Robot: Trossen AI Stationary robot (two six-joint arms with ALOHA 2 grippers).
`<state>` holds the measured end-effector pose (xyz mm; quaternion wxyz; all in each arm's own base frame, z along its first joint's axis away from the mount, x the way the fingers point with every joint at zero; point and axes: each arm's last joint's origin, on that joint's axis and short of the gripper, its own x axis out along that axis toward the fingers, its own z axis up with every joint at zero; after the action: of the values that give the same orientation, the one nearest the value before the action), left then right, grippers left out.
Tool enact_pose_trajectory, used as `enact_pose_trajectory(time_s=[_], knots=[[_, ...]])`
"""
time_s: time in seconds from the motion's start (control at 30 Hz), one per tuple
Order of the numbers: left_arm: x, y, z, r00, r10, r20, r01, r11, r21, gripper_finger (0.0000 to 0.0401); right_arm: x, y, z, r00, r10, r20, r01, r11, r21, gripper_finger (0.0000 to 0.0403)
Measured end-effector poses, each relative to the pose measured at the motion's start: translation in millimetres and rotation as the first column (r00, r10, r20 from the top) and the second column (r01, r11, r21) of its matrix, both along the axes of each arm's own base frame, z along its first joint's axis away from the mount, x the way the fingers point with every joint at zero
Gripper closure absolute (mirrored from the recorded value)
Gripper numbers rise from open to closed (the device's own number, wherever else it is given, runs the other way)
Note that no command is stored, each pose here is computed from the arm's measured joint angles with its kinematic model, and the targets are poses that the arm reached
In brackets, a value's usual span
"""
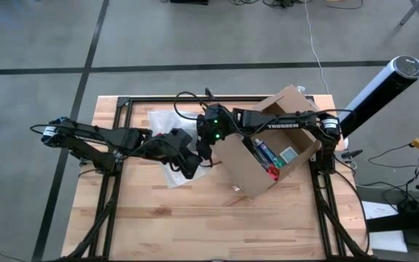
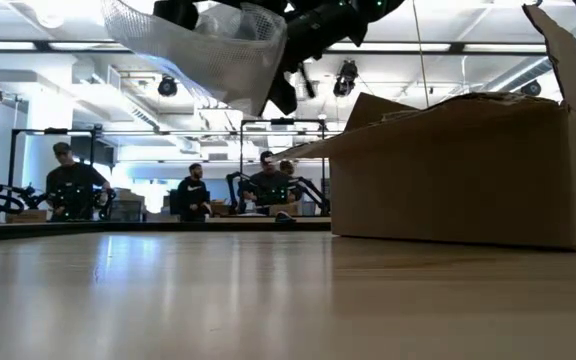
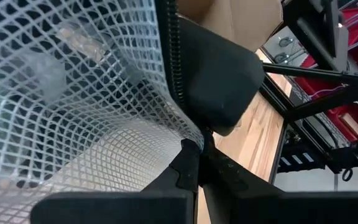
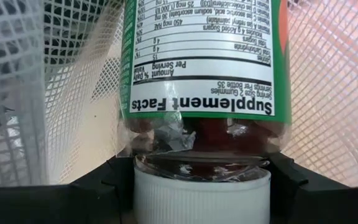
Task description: Unpack boxes
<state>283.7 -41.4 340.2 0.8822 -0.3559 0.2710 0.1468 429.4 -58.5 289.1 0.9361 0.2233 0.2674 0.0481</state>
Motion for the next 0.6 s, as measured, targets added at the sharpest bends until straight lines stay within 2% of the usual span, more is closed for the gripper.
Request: enact_pose_trajectory(time_s=[0.07,0.23,0.33,0.47,0.6], knots=[[0.0,0.1,0.0,1.000,-0.004,-0.001,0.004,1.000,0.006,0.0401,0.1,0.0,0.3,1.000,0.004,0.004,-0.004,1.000,-0.004,0.0200],[0.0,0.1,0.0,1.000,-0.010,-0.002,0.010,1.000,0.019,0.0401,1.4,1.7,2.8,0.999,0.038,0.036,-0.039,0.999,0.004,0.0133],[0.0,0.5,-0.1,1.000,-0.010,-0.002,0.011,1.000,0.023,0.0401,1.4,1.9,2.9,0.998,0.048,0.040,-0.048,0.999,-0.001,0.0106],[-0.1,0.6,-0.1,1.000,-0.008,-0.003,0.008,0.999,0.032,0.0401,1.3,1.9,3.0,0.997,0.061,0.042,-0.061,0.998,0.004,0.0096],[0.0,0.6,0.0,1.000,-0.012,-0.003,0.012,0.999,0.036,0.0401,-1.8,2.4,9.5,0.994,0.092,0.062,-0.093,0.995,0.021,0.0103]])
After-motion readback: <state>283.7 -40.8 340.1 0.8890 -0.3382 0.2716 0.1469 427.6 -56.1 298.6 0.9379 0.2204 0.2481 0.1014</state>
